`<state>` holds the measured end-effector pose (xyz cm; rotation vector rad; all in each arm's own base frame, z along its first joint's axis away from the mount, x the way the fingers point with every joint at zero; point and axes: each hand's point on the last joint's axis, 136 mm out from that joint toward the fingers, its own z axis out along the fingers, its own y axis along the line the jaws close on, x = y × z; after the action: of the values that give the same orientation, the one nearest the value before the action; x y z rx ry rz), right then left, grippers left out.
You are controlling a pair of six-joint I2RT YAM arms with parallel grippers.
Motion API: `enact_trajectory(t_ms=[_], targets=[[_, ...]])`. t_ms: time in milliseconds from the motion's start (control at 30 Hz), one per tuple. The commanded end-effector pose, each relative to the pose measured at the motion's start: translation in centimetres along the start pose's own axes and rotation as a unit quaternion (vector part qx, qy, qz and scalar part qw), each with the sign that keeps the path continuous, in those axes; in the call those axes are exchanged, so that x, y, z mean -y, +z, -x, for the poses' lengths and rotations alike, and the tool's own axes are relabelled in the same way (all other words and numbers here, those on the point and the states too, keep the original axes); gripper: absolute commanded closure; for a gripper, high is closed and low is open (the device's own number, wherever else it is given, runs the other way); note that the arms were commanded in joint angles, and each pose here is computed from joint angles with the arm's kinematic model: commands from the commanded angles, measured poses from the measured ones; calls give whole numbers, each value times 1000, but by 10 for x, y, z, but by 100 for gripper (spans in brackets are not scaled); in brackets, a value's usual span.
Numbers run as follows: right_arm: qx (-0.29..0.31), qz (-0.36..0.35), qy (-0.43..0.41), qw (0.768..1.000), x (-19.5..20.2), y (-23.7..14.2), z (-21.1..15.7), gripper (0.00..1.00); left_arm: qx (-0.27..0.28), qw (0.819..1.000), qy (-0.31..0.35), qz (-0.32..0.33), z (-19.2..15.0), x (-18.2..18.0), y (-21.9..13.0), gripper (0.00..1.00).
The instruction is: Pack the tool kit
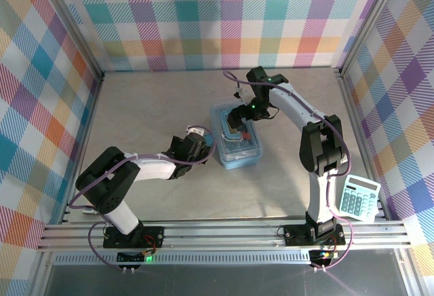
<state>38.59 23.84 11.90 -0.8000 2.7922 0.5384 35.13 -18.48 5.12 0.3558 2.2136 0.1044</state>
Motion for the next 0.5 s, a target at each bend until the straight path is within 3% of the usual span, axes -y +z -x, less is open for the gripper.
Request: enact_trajectory(t_ms=[0,467], targets=[[-62,46,-7,997,-19,15,-31,1,70,996,-44,-22,39,2,-9,0],[-63,50,-5,997,-20,16,-33,1,102,991,-58,-57,57,9,-20,0]])
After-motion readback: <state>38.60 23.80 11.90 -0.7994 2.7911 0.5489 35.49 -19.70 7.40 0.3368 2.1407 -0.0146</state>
